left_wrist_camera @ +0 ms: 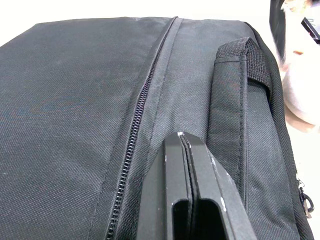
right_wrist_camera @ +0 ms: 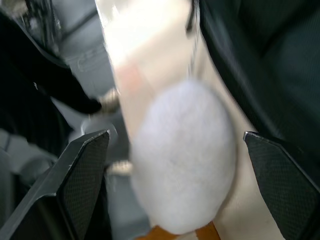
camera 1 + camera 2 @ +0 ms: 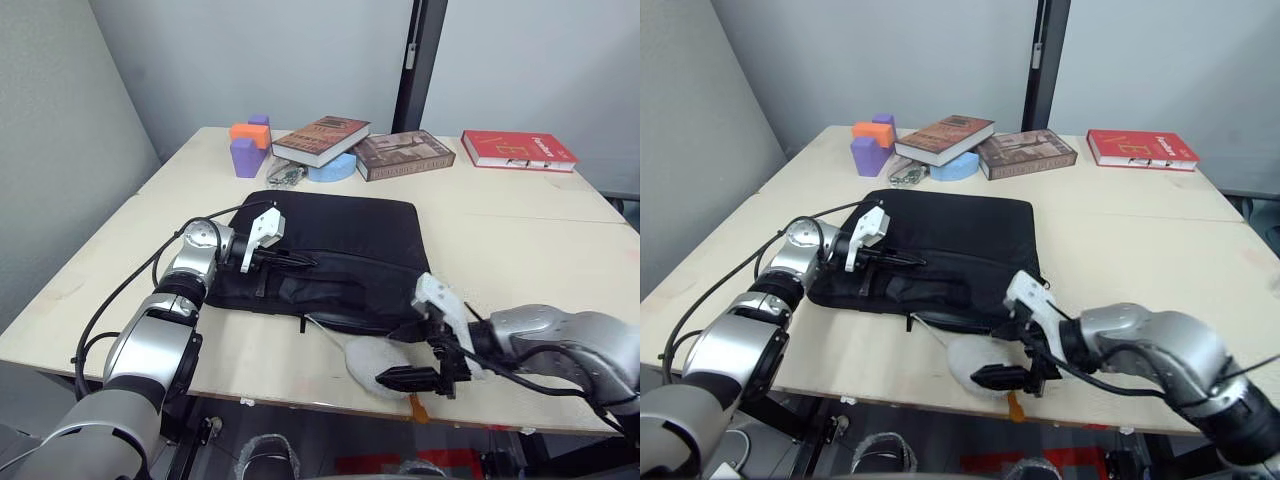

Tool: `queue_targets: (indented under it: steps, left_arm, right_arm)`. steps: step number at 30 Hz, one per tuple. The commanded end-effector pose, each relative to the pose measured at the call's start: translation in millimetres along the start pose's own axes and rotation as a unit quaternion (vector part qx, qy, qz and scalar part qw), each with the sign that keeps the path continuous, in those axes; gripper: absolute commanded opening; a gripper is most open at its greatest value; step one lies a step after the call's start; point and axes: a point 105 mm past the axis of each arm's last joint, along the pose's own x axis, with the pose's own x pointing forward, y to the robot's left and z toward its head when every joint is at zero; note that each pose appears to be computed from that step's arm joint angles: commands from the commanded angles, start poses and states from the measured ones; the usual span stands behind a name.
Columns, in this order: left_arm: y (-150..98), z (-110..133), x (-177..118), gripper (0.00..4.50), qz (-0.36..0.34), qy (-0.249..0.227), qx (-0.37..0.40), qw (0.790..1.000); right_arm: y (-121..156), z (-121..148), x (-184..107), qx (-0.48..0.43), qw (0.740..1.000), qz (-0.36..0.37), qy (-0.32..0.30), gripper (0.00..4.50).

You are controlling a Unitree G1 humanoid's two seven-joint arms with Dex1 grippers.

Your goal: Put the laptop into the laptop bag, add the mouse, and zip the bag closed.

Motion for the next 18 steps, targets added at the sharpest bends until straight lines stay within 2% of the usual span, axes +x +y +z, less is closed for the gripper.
queue_targets:
  steps: [1, 5, 6, 14, 18]
  left_arm:
    - [-10.0, -13.9, 1.2, 0.0, -0.023, 0.024, -0.02, 0.999]
    - [-11.9, -14.9, 0.5, 0.0, -0.024, 0.026, -0.014, 0.999]
    - [-12.3, -15.4, 0.4, 0.0, -0.024, 0.026, -0.014, 0.999]
    - [-15.6, -18.5, 2.4, 0.0, -0.029, 0.035, -0.003, 0.999]
    - [-14.9, -19.3, 3.2, 0.0, -0.029, 0.04, 0.0, 0.999]
  right_arm:
    - [-4.5, 4.4, 6.8, -0.021, 1.0, 0.009, -0.002, 4.49]
    - [-2.6, 3.2, 14.3, -0.027, 0.999, 0.024, 0.002, 4.49]
    - [-1.8, 1.9, 14.7, -0.024, 0.999, 0.028, 0.003, 3.96]
    - [-4.0, -1.4, 7.2, -0.021, 0.999, 0.031, 0.005, 1.28]
    - [2.0, 0.3, -9.2, -0.028, 0.999, 0.034, 0.0, 0.02]
